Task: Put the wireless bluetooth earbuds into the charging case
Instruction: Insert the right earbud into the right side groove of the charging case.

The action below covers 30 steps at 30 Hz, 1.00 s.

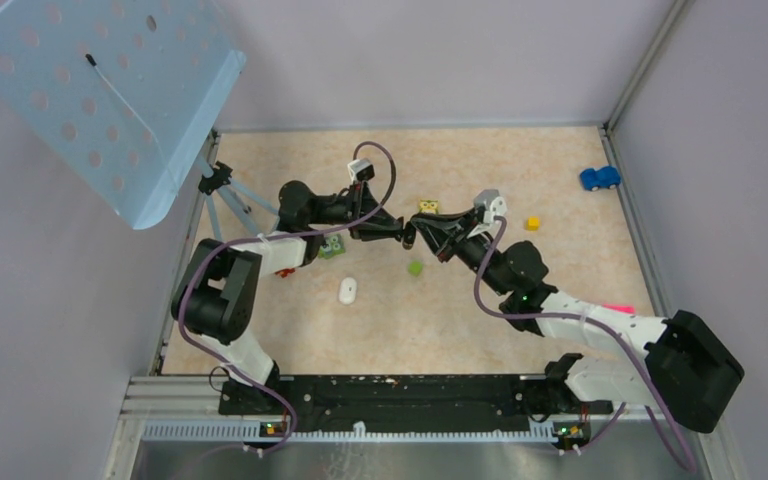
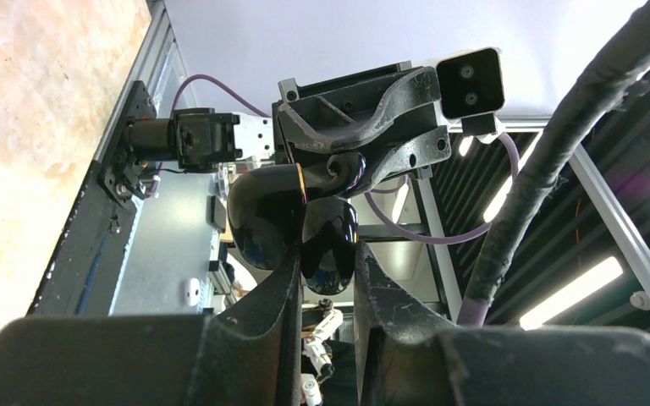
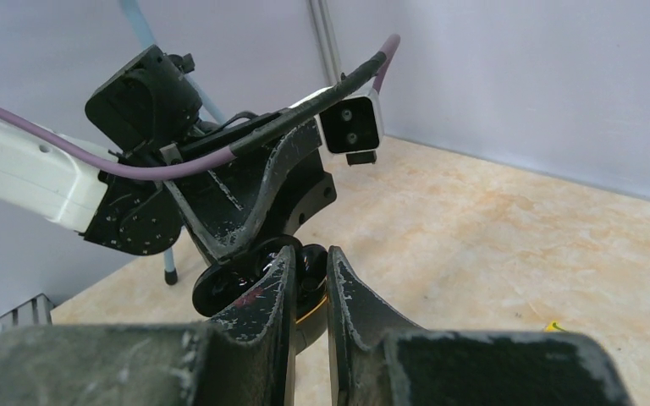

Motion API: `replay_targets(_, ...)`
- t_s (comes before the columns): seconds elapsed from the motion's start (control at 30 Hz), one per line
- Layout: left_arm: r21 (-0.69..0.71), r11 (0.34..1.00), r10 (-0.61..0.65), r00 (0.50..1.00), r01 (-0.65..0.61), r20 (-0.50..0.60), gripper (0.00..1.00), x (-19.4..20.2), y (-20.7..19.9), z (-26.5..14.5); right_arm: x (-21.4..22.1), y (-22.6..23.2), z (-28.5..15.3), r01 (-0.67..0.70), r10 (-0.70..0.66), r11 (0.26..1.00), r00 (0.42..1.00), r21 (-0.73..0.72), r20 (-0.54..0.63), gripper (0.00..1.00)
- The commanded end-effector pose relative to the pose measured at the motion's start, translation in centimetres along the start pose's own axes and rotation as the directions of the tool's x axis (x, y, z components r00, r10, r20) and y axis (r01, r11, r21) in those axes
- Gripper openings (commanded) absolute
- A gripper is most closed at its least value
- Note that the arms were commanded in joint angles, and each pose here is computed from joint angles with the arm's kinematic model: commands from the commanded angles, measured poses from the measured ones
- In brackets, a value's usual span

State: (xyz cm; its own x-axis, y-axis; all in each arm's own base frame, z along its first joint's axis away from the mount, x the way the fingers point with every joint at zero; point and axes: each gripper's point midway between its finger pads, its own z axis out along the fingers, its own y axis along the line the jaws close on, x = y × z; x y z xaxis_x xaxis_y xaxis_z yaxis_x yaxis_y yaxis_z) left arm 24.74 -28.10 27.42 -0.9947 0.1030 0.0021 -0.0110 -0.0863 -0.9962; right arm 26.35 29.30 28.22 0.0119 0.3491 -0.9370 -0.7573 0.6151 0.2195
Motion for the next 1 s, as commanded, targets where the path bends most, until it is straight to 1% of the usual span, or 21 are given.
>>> replay_targets(0.0,0.05,0.998,0.047,0.999,-0.046,-0.012,0.0,0.9,-1.3,0.1,-1.0,-0.1,0.2,0.016,-0.017,1.0,0.998,0.017,0.058,0.0)
replay_targets(0.33,0.063,0.997,0.038,0.999,-0.037,-0.011,0.0,0.8,-1.4,0.1,-1.1,-0.5,0.6,0.017,-0.02,0.999,0.997,0.036,0.079,0.0)
replay_targets(0.7,0.085,0.996,0.033,0.999,-0.033,0.0,0.0,0.8,-1.7,0.1,-0.2,-0.8,0.4,0.025,-0.028,0.999,0.998,0.047,0.059,0.0)
replay_targets(0.97,0.106,0.994,0.025,1.0,-0.026,0.011,0.0,0.5,-1.9,0.1,0.7,-0.3,-0.1,0.032,-0.032,0.999,0.999,0.018,0.032,0.0)
